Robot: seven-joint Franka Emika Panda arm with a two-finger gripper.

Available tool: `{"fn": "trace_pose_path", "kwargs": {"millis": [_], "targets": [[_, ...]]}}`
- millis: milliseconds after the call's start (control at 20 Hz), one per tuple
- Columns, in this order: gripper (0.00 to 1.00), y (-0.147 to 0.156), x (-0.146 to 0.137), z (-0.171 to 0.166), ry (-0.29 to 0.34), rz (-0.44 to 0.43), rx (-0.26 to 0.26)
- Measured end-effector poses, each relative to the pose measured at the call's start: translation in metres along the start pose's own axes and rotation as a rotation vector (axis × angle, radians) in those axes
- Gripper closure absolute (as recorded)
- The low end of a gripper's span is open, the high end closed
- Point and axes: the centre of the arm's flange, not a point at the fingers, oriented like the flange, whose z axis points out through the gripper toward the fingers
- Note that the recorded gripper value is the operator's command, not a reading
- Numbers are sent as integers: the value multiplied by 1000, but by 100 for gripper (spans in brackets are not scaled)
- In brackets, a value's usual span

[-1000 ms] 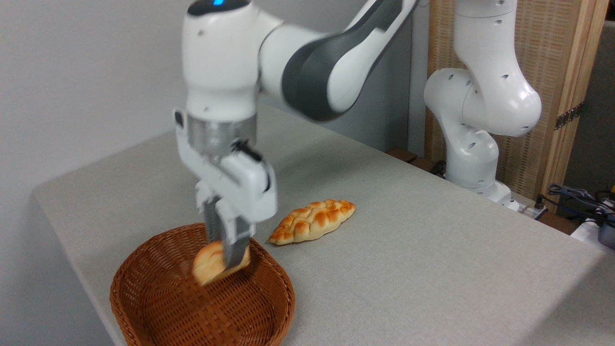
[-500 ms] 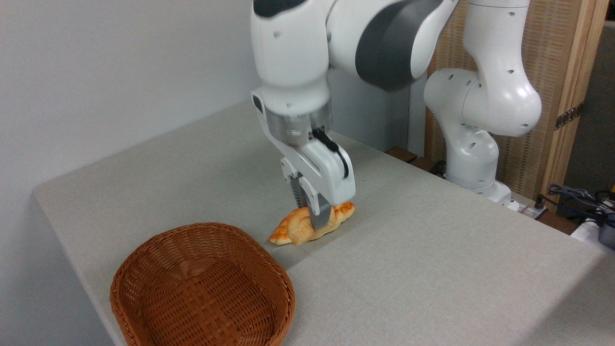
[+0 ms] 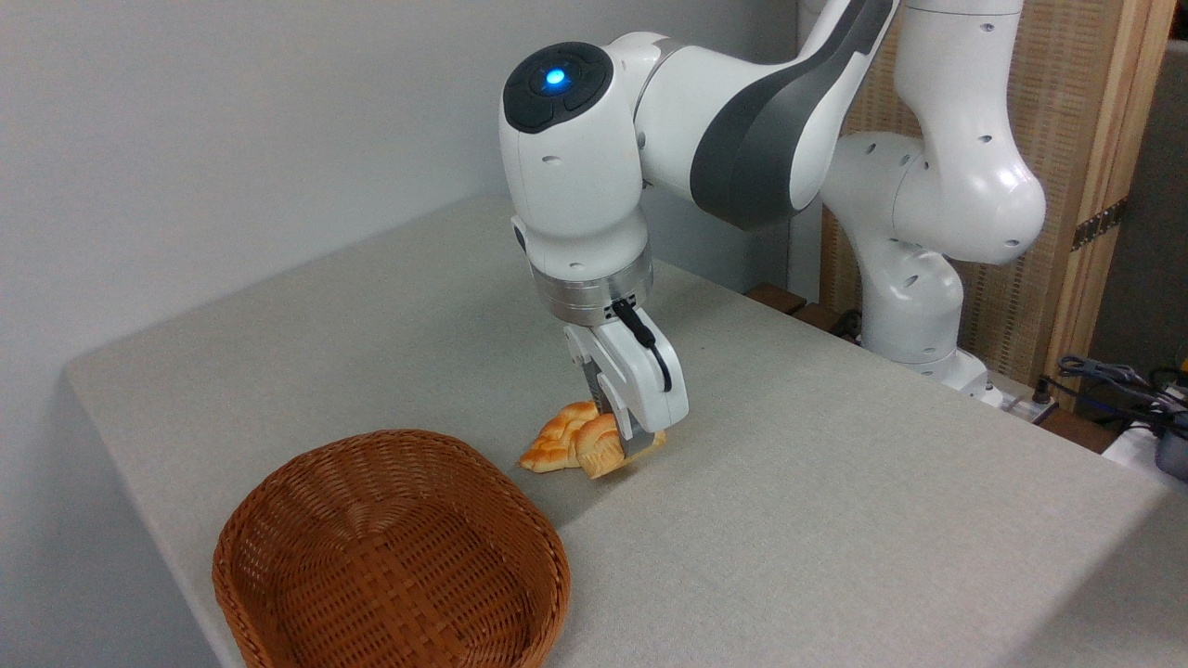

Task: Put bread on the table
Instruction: 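Lower the bun onto the table next to the braided loaf, then open the gripper and raise it away from the bun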

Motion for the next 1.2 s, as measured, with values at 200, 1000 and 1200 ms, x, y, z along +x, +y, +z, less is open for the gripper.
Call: {"fn": "trace_pose_path", "kwargs": {"millis": [200, 1000, 1200], "targets": [[0, -2, -4, -1, -5, 42, 3], [0, -17, -22, -70, 23, 57, 113], [0, 5, 14, -139, 74, -130, 206]]}}
